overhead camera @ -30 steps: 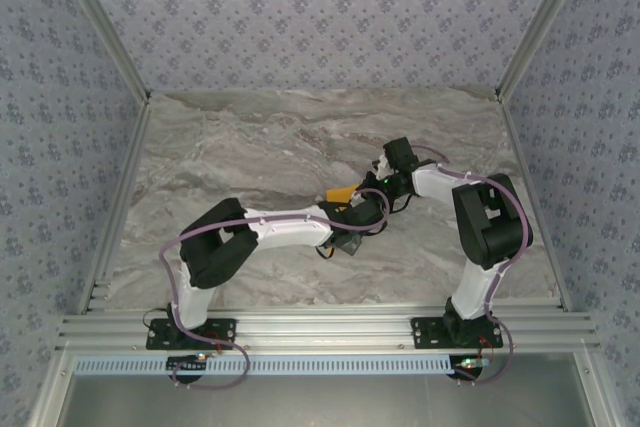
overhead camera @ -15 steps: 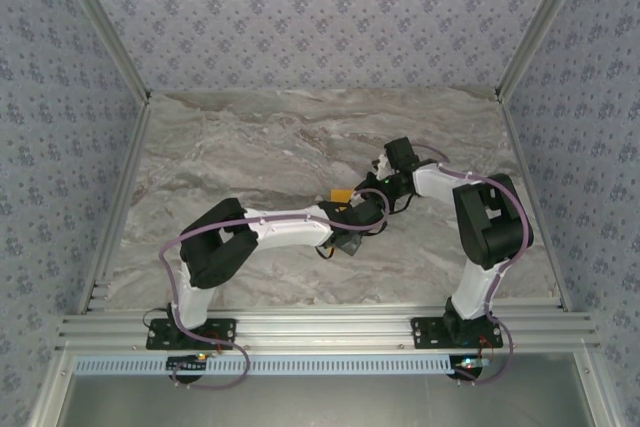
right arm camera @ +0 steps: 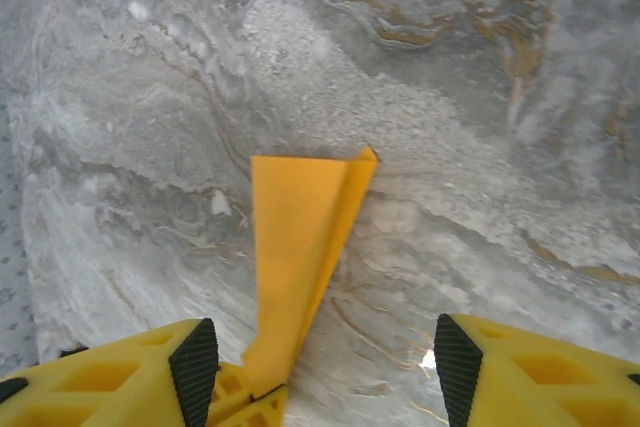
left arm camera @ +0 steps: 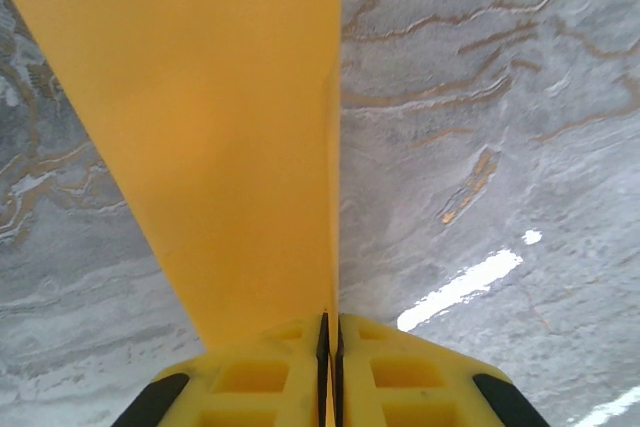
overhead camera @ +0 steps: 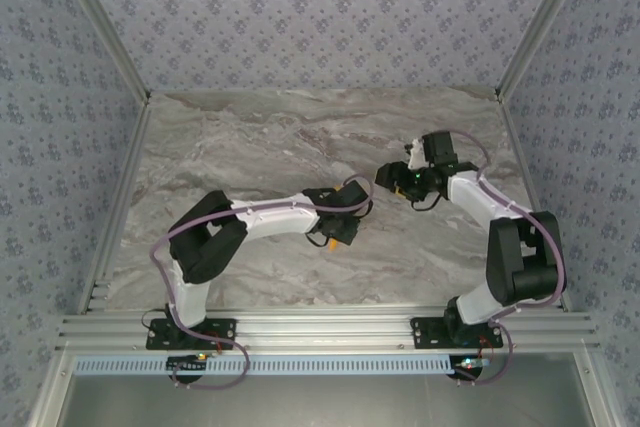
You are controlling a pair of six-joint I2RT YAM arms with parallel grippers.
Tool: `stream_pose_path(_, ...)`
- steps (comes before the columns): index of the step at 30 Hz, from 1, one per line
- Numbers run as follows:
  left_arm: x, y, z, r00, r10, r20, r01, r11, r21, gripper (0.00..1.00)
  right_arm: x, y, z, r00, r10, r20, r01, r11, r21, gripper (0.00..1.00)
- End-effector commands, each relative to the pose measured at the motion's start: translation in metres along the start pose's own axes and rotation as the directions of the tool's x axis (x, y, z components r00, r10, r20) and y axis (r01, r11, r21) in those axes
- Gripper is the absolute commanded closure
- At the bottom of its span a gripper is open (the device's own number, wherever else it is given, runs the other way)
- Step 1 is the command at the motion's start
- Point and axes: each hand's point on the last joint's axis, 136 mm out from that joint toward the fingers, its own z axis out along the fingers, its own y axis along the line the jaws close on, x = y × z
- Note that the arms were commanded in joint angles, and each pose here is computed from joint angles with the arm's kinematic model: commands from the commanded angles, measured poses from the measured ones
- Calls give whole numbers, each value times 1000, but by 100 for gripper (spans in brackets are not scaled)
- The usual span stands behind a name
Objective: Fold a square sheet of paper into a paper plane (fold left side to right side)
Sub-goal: Fold the wing for the fifth time at the center of the table.
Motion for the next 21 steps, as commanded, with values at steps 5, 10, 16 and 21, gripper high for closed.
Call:
stream_pose_path(5,-17,-14,-11,992,-127,-13,126,965,229,89,25,-15,13,998,-66,-15,66,998,-1,35)
stream_pose_path(10,-24,-13,-10,973,-225,-50,228,912,341,90,32,-8,23,994,-110,5,110,993,-45,37)
stream_pose_path(16,-32,-11,-8,942,-322,-95,329,826,459,90,37,5,36,988,-150,23,151,983,-105,41)
stream_pose_path(21,-37,-10,-10,925,-363,-112,365,770,523,91,42,14,49,984,-177,37,180,970,-162,41)
